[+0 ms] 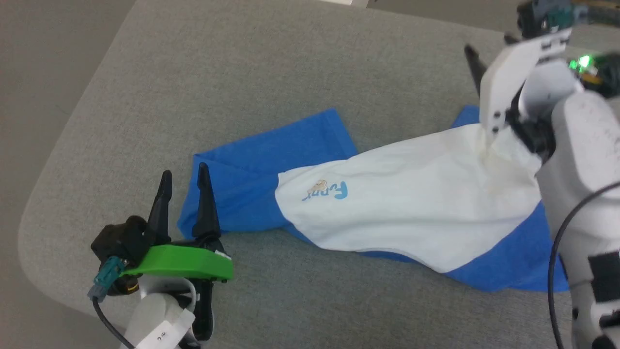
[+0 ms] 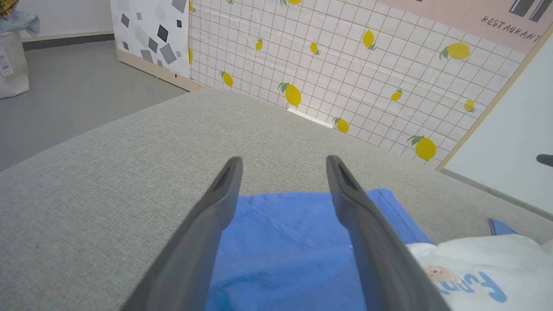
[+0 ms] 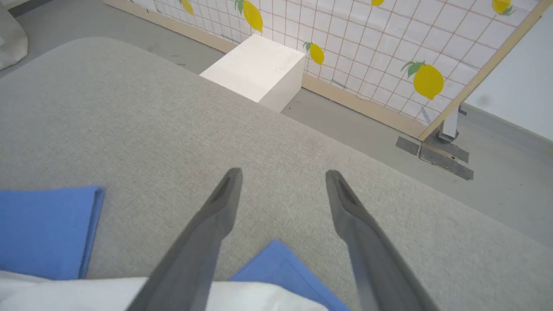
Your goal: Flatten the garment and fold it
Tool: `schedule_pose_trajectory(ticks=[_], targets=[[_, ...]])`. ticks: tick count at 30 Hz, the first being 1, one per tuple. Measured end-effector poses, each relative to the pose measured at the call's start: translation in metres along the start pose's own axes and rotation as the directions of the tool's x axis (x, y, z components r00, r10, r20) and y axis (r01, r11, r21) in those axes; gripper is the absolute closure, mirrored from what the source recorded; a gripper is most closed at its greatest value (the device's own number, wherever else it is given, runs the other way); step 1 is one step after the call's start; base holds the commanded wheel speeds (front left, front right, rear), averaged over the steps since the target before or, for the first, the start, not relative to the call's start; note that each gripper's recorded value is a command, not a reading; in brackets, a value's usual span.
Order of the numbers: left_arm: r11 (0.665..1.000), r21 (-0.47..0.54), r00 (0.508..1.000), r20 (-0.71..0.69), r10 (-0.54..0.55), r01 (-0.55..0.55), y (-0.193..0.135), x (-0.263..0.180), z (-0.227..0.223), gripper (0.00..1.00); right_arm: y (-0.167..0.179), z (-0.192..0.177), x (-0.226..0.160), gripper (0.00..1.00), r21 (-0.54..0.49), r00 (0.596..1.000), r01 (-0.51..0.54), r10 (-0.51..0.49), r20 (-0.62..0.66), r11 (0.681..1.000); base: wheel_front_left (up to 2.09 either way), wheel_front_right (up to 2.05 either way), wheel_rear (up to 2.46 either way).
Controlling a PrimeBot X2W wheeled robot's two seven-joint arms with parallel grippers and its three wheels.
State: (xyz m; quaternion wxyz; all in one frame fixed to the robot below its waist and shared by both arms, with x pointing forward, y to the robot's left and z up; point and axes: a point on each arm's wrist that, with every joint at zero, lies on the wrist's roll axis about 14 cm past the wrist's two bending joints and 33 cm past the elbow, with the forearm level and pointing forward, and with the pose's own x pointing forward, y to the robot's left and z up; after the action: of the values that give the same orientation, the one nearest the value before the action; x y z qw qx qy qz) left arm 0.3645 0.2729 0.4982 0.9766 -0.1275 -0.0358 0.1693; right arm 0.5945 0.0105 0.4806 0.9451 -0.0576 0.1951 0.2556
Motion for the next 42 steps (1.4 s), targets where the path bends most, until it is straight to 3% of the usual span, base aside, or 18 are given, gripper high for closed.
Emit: schedule_pose_trajectory(ticks=[3, 7, 11, 16, 21, 22, 23, 24, 29, 32, 39, 42], targets=[[1.0, -0.013, 1.0, 0.009, -0.008, 0.008, -0.002, -0.003, 0.003, 0.0, 0.005, -0.045, -0.018, 0.0, 0.006, 0.989, -0.009, 0.01, -0.147, 1.0, 0.0, 0.0, 0.0], [0.998, -0.032, 0.999, 0.006, -0.045, 0.045, -0.015, -0.003, 0.001, 0.0, 0.009, -0.096, -0.048, 0.0, -0.025, 0.934, -0.033, 0.022, -0.357, 0.999, 0.0, 0.0, 0.0], [0.995, -0.049, 0.997, -0.001, -0.083, 0.083, -0.028, -0.002, -0.002, 0.0, 0.0, -0.111, -0.065, 0.0, -0.08, 0.877, -0.039, -0.004, -0.48, 0.996, 0.0, 0.0, 0.0], [0.994, -0.072, 0.996, -0.012, -0.085, 0.084, -0.031, 0.0, -0.006, 0.0, 0.002, -0.133, -0.073, 0.0, -0.15, 0.775, -0.096, -0.021, -0.631, 0.984, 0.0, 0.0, 0.0], [0.997, -0.063, 0.999, -0.035, -0.042, 0.04, -0.018, -0.002, -0.012, 0.0, 0.009, -0.138, -0.063, 0.0, -0.19, 0.726, -0.162, -0.014, -0.688, 0.968, 0.0, 0.0, 0.0], [0.998, -0.06, 0.999, -0.038, -0.034, 0.031, -0.015, -0.003, -0.013, 0.0, 0.01, -0.14, -0.061, 0.54, -0.189, 0.717, -0.173, -0.008, -0.697, 0.967, 0.0, 0.0, 0.0], [0.998, -0.059, 0.999, -0.042, -0.022, 0.02, -0.012, -0.003, -0.014, 0.0, 0.012, -0.14, -0.059, 0.84, -0.184, 0.713, -0.184, 0.002, -0.702, 0.966, 0.0, 0.0, 0.0], [0.998, -0.055, 0.999, -0.045, -0.013, 0.011, -0.01, -0.004, -0.015, 0.0, 0.014, -0.139, -0.056, 1.0, -0.182, 0.716, -0.195, 0.013, -0.698, 0.964, 0.0, 0.0, 0.0], [0.999, -0.042, 0.998, -0.057, 0.017, -0.019, -0.001, -0.006, -0.017, 0.0, 0.021, -0.134, -0.041, 1.0, -0.144, 0.744, -0.215, 0.067, -0.664, 0.966, 0.0, 0.0, 0.0], [0.999, -0.04, 0.998, -0.059, 0.021, -0.024, 0.001, -0.007, -0.018, 0.0, 0.02, -0.12, -0.029, 1.0, -0.129, 0.794, -0.194, 0.079, -0.602, 0.973, 0.0, 0.0, 0.0], [0.999, -0.035, 0.999, -0.05, 0.005, -0.007, -0.004, -0.001, -0.015, 0.0, 0.006, -0.035, 0.011, 1.0, -0.157, 0.946, -0.087, 0.032, -0.322, 0.984, 0.0, 0.0, 0.0], [1.0, -0.03, 0.999, -0.05, 0.005, -0.006, -0.004, 0.001, -0.015, 0.0, -0.006, -0.004, 0.025, 1.0, -0.184, 0.981, -0.023, -0.013, -0.192, 0.983, 0.0, 0.0, 0.0]])
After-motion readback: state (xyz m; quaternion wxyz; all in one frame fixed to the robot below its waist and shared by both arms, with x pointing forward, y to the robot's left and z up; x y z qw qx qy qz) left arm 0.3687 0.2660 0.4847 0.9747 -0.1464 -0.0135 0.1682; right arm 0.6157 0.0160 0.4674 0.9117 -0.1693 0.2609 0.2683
